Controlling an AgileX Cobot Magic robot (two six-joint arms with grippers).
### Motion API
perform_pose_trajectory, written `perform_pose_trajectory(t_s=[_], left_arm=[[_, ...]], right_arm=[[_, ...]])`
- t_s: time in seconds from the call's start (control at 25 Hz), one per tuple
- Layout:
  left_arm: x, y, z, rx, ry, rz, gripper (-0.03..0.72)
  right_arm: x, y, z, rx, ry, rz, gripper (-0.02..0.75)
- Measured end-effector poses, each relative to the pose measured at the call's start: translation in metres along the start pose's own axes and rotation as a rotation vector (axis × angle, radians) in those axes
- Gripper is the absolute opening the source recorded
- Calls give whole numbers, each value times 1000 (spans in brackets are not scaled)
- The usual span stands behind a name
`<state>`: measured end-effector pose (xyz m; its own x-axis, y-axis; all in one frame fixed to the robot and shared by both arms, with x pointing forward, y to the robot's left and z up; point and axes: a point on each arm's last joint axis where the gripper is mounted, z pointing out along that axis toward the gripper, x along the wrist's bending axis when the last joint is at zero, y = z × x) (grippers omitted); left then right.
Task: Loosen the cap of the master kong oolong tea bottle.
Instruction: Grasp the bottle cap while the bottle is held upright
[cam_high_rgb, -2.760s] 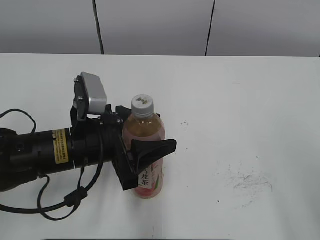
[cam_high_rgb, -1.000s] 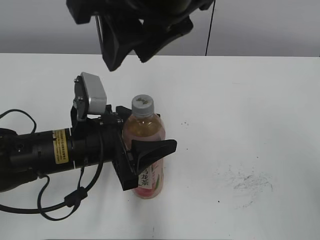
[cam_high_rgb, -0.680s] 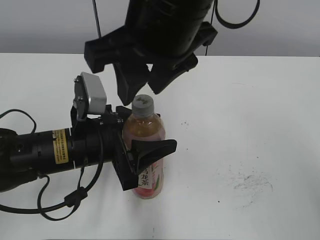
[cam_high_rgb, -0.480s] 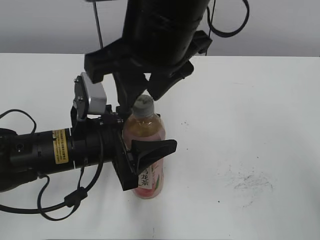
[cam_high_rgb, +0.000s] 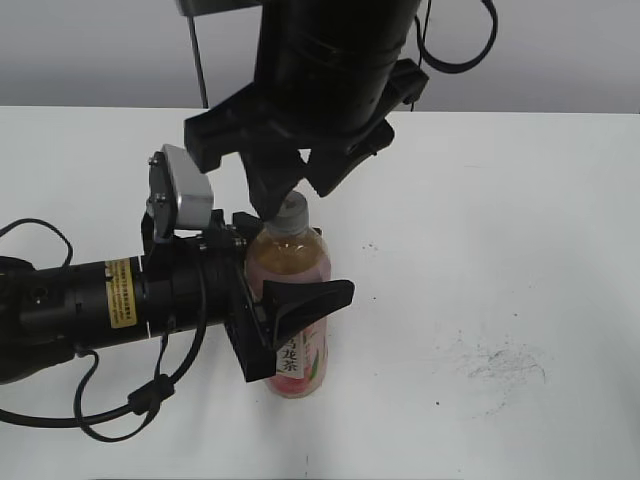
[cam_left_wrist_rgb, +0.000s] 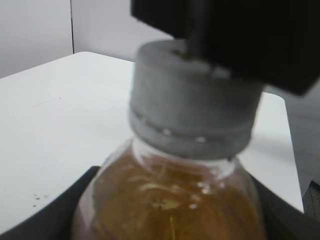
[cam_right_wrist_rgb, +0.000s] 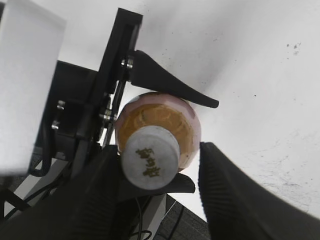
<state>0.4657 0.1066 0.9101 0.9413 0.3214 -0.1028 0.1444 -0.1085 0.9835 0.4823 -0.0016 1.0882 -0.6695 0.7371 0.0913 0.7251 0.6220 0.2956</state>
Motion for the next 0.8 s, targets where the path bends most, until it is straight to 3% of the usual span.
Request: perform_pose_trajectory(t_s=[0.4, 0.64, 0.8], left_arm=[[0, 0, 0, 0, -1, 0, 445], [0, 0, 0, 0, -1, 0, 445], [0, 0, 0, 0, -1, 0, 445]], right_arm=[[1, 1, 12, 30, 10, 7, 389], [1, 2, 14, 37, 14, 5, 275], [1, 2, 14, 37, 15, -49, 275]])
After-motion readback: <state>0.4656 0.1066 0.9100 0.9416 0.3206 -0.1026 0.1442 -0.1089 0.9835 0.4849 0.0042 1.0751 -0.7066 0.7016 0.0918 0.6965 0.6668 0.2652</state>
